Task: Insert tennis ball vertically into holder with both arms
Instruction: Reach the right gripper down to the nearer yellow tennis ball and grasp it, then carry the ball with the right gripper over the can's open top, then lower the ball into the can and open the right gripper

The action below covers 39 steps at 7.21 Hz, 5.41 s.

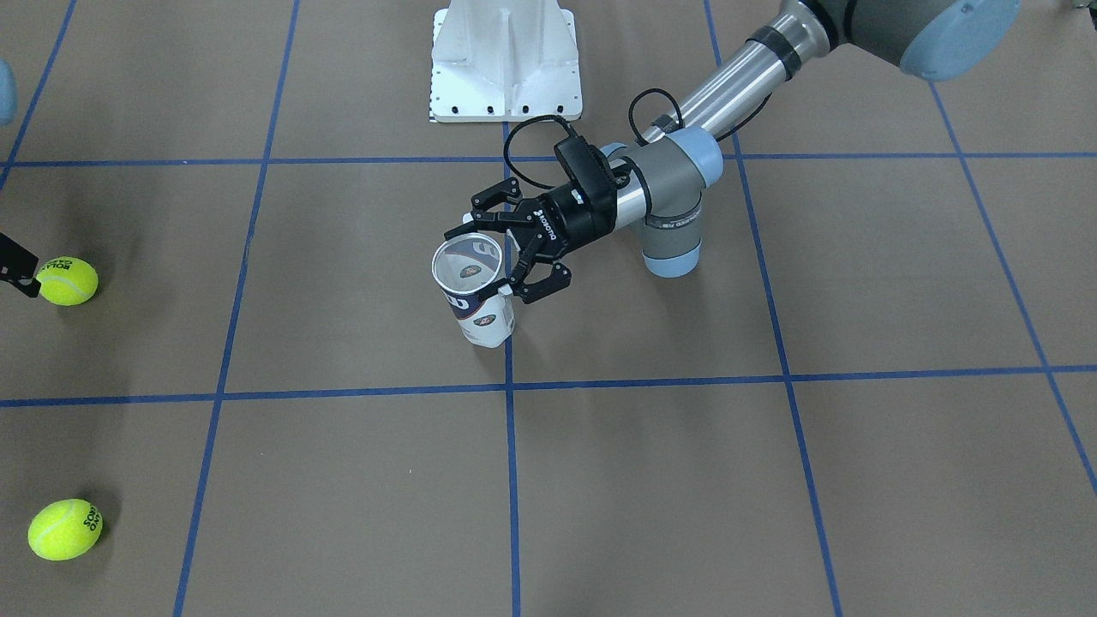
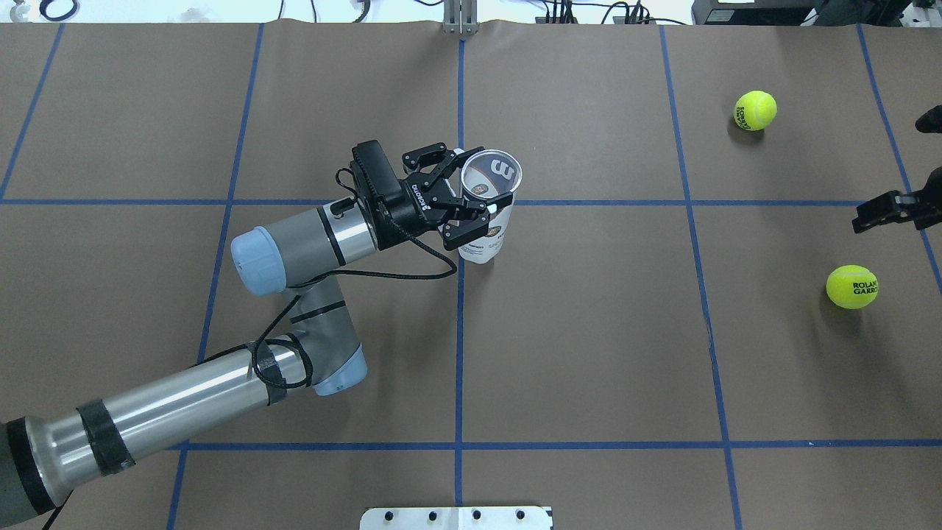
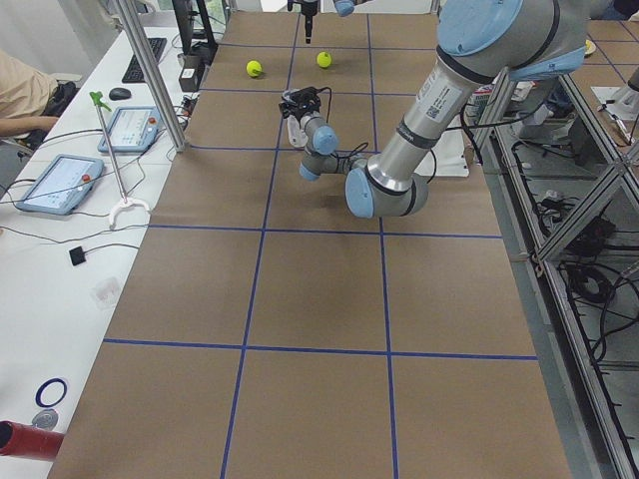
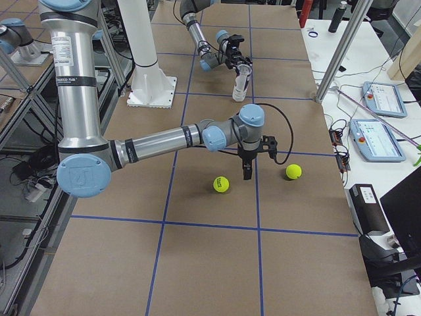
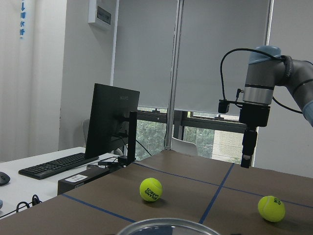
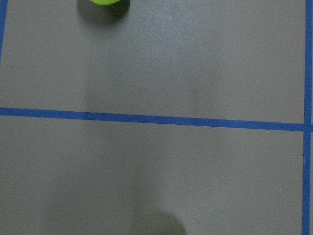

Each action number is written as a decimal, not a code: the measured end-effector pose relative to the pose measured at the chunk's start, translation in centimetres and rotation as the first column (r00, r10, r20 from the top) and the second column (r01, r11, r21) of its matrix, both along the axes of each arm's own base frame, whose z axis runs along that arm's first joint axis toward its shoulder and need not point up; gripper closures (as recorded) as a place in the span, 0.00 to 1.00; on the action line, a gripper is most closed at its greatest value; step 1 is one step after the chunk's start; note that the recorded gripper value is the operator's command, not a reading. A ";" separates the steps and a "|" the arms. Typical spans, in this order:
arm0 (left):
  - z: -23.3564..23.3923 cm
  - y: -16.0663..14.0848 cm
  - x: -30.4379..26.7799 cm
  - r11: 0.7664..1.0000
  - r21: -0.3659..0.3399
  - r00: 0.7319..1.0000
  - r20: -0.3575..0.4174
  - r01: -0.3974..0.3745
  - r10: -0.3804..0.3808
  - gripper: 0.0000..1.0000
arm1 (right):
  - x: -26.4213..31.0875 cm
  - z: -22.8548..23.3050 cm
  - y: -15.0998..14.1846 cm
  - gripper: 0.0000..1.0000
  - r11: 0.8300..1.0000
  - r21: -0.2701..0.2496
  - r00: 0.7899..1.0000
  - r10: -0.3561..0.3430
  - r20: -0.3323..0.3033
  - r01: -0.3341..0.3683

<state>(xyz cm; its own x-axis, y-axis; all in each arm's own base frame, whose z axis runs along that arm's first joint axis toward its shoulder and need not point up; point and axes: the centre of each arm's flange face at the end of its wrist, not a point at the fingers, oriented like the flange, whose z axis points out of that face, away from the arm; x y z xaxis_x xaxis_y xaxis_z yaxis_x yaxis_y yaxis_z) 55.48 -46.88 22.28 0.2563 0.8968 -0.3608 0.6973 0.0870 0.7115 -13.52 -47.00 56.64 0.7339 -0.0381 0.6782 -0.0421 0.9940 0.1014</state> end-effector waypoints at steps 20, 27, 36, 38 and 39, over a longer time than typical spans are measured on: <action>0.7 0.2 0.0 1.000 0.004 1.000 0.013 0.003 -0.003 0.24 | -9.8 -41.9 -5.2 1.00 0.977 -0.181 0.952 0.156 0.263 -0.110; 0.7 0.3 0.1 1.000 0.005 1.000 0.013 0.002 -0.002 0.23 | -27.8 -55.3 -5.4 1.00 0.953 -0.247 0.969 0.212 0.125 -0.177; 1.3 0.2 -0.1 1.000 0.006 1.000 0.015 0.003 -0.003 0.23 | -30.7 -52.1 -4.0 0.02 0.959 -0.200 0.978 0.208 0.023 -0.199; 1.3 0.2 -0.1 1.000 0.006 1.000 0.015 0.002 -0.002 0.23 | -31.1 -52.1 -3.8 0.02 0.961 -0.187 0.977 0.211 0.016 -0.205; 1.3 0.2 -0.1 1.000 0.006 1.000 0.016 0.002 -0.002 0.23 | -31.2 -52.1 -3.7 0.02 0.961 -0.185 0.977 0.211 0.016 -0.204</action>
